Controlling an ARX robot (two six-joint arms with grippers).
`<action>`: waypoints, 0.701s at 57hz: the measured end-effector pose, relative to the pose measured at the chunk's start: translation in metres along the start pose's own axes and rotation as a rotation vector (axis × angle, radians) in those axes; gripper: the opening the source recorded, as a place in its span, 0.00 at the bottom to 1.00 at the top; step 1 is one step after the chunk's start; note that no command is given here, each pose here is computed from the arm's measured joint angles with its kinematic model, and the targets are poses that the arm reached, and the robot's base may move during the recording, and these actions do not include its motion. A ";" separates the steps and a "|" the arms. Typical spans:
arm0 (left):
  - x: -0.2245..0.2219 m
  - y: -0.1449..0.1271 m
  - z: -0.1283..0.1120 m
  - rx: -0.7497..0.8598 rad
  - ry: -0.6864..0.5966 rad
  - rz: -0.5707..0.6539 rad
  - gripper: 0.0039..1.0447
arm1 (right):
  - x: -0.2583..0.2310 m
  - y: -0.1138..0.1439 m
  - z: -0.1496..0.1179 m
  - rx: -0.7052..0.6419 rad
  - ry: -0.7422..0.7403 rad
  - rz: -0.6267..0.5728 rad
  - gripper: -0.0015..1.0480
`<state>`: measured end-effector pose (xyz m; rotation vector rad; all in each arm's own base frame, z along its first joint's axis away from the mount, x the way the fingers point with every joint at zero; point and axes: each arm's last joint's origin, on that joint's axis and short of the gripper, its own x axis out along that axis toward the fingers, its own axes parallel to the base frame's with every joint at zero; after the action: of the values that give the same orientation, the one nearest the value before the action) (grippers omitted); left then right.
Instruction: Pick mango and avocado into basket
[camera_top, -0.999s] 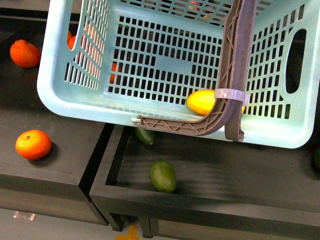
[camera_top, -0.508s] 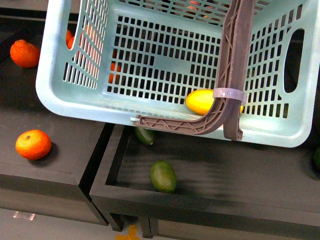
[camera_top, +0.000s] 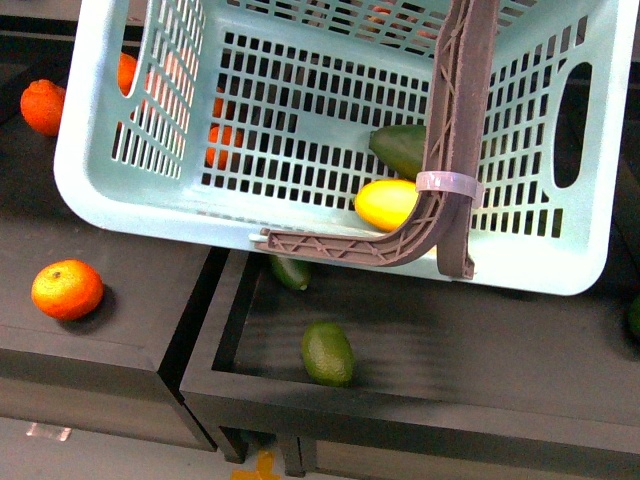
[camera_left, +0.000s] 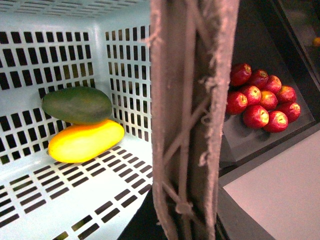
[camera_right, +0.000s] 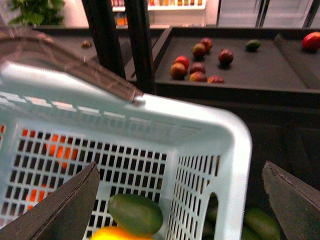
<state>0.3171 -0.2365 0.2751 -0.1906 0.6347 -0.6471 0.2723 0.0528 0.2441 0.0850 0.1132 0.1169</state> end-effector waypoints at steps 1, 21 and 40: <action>0.000 0.000 0.000 0.000 0.000 0.000 0.08 | -0.004 -0.002 0.001 0.007 -0.006 -0.004 0.93; 0.000 -0.001 0.000 0.002 0.004 -0.010 0.08 | -0.128 -0.030 -0.051 0.090 0.015 -0.096 0.93; 0.000 -0.001 0.000 0.001 0.001 -0.004 0.08 | -0.145 -0.040 -0.060 -0.013 -0.111 -0.112 0.70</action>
<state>0.3167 -0.2370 0.2752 -0.1904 0.6355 -0.6512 0.1266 0.0007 0.1965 0.0715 0.0063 0.0005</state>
